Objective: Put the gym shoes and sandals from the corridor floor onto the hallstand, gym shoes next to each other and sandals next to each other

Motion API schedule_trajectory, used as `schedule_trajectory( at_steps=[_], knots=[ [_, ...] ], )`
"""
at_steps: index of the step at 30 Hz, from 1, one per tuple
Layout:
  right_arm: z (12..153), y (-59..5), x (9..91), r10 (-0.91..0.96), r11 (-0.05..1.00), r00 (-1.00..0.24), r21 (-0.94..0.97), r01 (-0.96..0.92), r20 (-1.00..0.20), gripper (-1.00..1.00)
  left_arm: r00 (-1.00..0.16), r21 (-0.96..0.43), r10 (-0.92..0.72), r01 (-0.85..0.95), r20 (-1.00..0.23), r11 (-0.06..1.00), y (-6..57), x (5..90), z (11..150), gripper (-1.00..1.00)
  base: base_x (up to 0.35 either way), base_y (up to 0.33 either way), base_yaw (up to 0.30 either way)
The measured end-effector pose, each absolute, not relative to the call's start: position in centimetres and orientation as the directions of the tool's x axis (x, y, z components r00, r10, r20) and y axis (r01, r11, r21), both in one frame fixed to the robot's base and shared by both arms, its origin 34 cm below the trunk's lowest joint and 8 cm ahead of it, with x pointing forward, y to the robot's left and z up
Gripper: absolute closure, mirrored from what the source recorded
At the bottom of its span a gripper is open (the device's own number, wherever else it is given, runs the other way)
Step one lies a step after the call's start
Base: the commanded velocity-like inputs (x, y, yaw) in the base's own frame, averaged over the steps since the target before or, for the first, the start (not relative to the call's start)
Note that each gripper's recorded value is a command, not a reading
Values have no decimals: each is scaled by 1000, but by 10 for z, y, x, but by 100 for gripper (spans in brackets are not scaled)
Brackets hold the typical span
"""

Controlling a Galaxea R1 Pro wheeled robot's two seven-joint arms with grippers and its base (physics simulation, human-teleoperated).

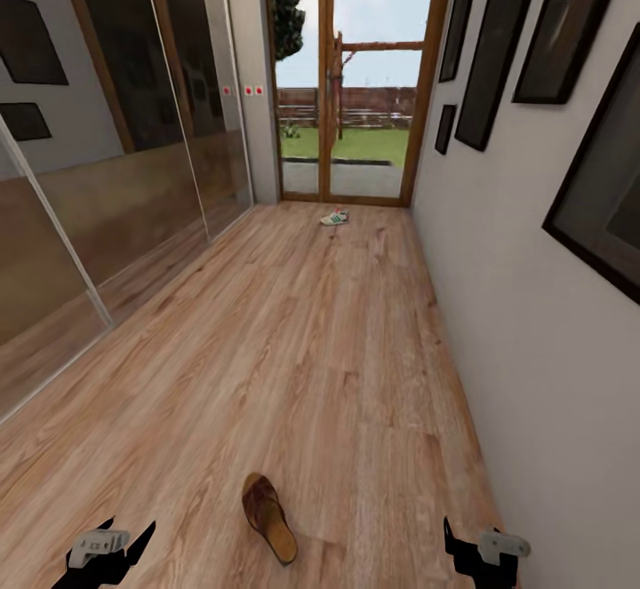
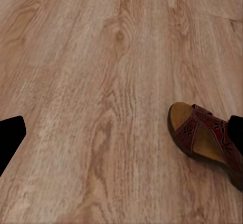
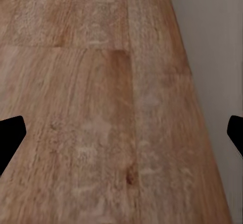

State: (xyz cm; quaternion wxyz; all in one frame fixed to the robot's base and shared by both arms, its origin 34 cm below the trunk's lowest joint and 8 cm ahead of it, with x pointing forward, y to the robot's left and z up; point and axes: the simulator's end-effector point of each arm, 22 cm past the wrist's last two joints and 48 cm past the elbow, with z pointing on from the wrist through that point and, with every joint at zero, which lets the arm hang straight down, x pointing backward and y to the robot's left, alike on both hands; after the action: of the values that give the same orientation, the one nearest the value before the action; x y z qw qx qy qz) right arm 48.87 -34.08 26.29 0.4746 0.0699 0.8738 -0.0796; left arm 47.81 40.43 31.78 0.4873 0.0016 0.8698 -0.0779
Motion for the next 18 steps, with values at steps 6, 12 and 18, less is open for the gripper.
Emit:
schedule_trajectory(
  at_steps=[6,12,18],
  knots=[
    [263,-341,489,46,978,-540,-73,198,-840,-100,-526,-134,-73,79,-848,988,404,478,318,-100,68,-29,9],
    [263,-341,489,46,978,-540,-73,198,-840,-100,-526,-134,-73,79,-848,988,405,478,318,-100,12,-5,2],
    [263,-340,489,47,978,-540,-72,197,-841,-100,-526,-134,-73,79,-847,988,404,478,317,-100,1,0,0]
  ],
)
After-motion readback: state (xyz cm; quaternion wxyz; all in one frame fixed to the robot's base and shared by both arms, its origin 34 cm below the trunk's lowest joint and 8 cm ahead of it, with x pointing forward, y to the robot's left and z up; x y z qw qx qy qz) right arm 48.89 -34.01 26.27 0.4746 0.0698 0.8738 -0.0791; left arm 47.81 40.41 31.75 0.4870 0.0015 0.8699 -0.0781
